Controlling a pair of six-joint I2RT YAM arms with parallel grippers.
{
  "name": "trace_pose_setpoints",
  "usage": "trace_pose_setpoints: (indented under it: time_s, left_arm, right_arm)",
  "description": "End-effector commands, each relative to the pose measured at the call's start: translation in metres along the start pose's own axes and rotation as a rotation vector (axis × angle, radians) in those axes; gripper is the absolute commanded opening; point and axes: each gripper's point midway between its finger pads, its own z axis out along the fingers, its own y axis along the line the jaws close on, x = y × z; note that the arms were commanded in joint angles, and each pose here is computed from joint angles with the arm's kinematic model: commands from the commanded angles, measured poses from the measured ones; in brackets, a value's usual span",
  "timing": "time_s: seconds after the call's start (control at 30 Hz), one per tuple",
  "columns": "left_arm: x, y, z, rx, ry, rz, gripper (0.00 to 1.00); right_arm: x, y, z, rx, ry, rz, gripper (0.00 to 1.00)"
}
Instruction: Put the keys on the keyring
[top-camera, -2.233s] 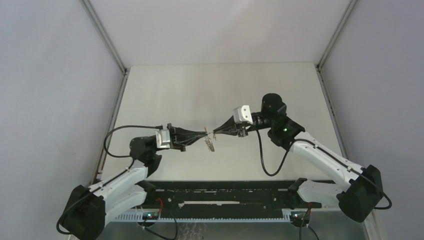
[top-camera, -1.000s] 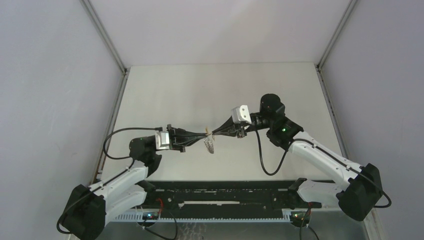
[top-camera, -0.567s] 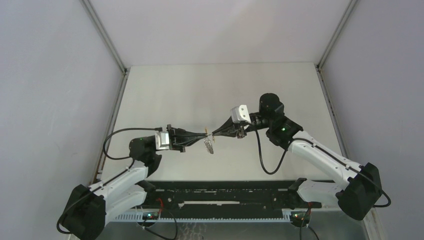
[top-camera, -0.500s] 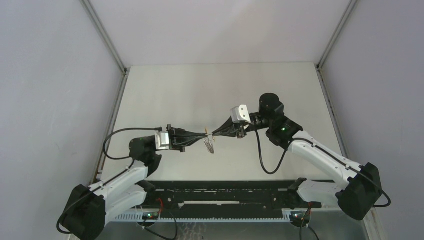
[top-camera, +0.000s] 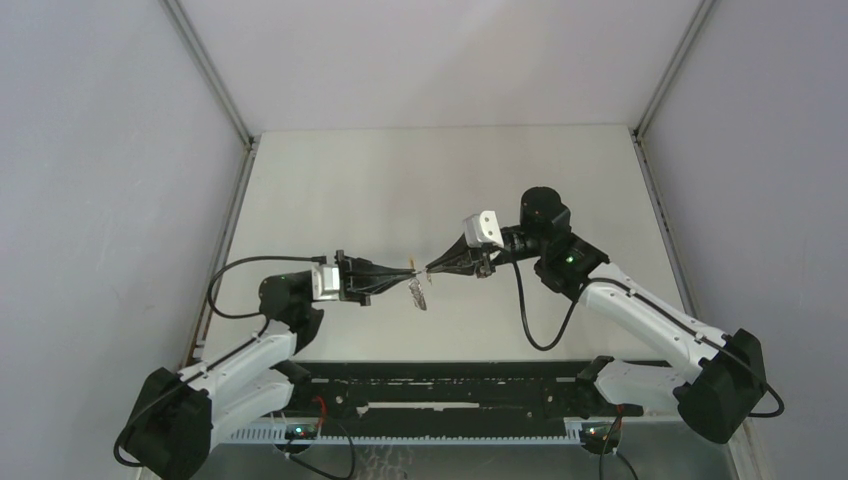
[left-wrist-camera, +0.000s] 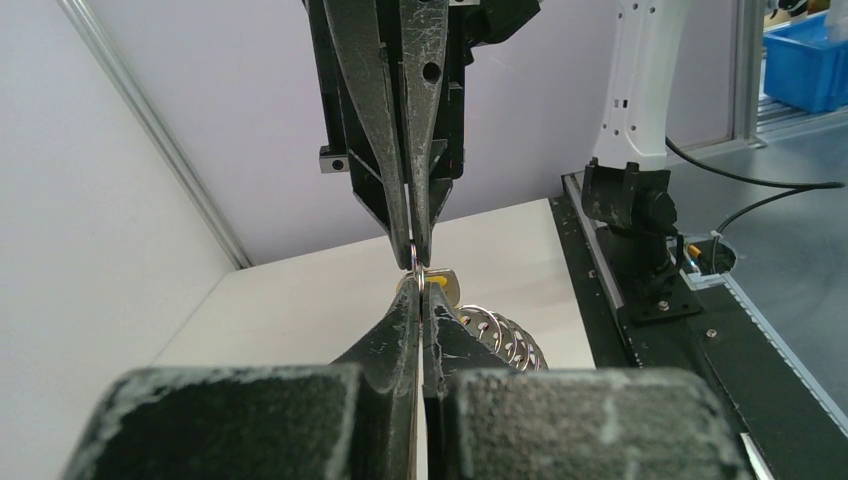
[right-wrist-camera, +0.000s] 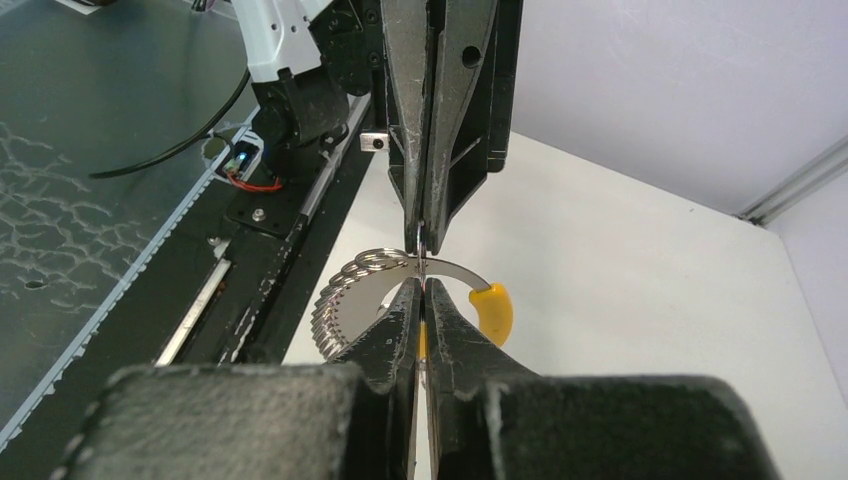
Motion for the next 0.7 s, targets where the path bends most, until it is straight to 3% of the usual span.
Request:
trace_pose_setpoints:
  time_s: [0.0,0.67]
  left_arm:
    - [-0.0309,0.0050,0.0078,0.025,-0.066,0.106,0.00]
    - [-0.0328,0.0048,0.0071,0.019,-0.071,0.115,0.00]
  right_arm:
    - [-0.0256,-0.0047,-0.0026,0.011,-0.034,-0.077,0.00]
    - [-0.0232,0.0043,0.0026,-0.051,-0.021,-0.061,0.00]
